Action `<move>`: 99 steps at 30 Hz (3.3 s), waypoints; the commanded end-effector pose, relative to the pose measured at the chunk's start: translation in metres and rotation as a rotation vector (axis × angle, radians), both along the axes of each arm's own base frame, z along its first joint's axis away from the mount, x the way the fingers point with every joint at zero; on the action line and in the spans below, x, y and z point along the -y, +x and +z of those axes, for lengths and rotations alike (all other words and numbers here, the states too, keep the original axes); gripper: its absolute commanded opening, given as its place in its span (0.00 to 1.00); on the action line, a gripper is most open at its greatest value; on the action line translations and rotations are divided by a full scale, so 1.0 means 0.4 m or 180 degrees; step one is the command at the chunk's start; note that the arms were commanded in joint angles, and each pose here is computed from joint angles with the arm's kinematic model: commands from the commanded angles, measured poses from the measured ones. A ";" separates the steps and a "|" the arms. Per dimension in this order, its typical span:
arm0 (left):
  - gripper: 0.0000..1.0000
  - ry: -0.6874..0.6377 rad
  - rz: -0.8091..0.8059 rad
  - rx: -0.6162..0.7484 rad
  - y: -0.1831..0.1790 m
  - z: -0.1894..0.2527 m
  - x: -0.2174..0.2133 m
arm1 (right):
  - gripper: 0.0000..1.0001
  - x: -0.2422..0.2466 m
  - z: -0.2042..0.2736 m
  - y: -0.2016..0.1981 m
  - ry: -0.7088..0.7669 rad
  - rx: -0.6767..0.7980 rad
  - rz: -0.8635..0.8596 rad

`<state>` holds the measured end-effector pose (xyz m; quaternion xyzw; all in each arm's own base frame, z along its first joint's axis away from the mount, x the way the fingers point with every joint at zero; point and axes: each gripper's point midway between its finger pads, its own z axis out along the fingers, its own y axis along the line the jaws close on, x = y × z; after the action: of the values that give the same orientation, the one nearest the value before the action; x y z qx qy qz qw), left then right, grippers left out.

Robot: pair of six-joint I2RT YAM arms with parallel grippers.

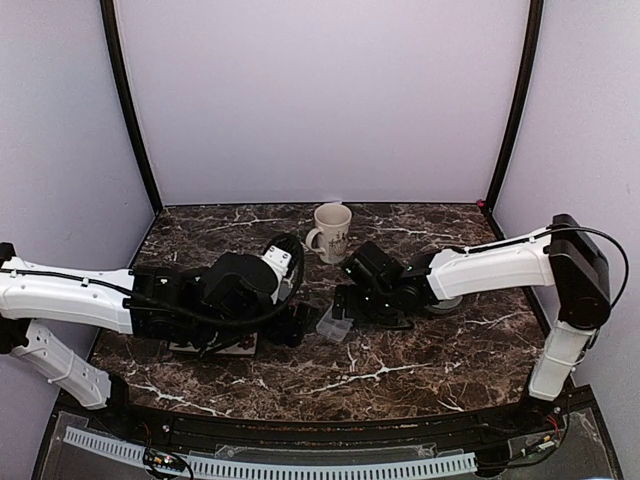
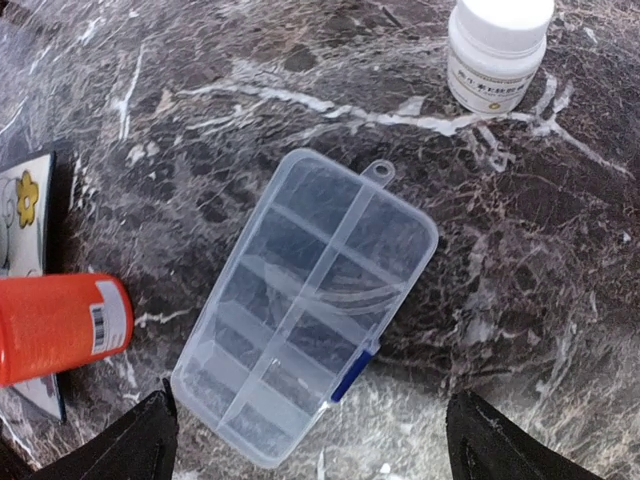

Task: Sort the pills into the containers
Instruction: Pick up the pill container from the center of the board.

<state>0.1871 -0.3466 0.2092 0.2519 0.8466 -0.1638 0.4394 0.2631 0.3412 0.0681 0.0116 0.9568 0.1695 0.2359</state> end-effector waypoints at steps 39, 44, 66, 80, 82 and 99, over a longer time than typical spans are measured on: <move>0.88 -0.0280 -0.0503 0.0337 -0.066 0.118 -0.101 | 0.99 -0.042 0.038 0.094 -0.0385 -0.0635 -0.0871; 0.88 -0.0310 -0.0531 0.0345 -0.069 0.126 -0.102 | 1.00 -0.044 0.008 0.098 -0.0446 -0.0771 -0.0944; 0.88 -0.0373 -0.0541 0.0374 -0.069 0.129 -0.097 | 1.00 0.005 -0.054 0.105 -0.0578 -0.0929 -0.1037; 0.89 -0.0330 -0.0503 0.0418 -0.062 0.128 -0.102 | 1.00 -0.013 -0.094 0.134 -0.0550 -0.0998 -0.0979; 0.89 -0.0326 -0.0495 0.0408 -0.062 0.126 -0.102 | 1.00 -0.014 -0.099 0.134 -0.0557 -0.1008 -0.0965; 0.92 -0.0320 -0.0307 0.0104 -0.065 0.049 -0.120 | 0.32 -0.007 -0.087 0.091 -0.0461 -0.0809 -0.0582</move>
<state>0.1620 -0.3026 0.2378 0.2880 0.8062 -0.2203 0.4676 0.3051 0.3415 0.0266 0.1400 0.9808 0.0691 0.1172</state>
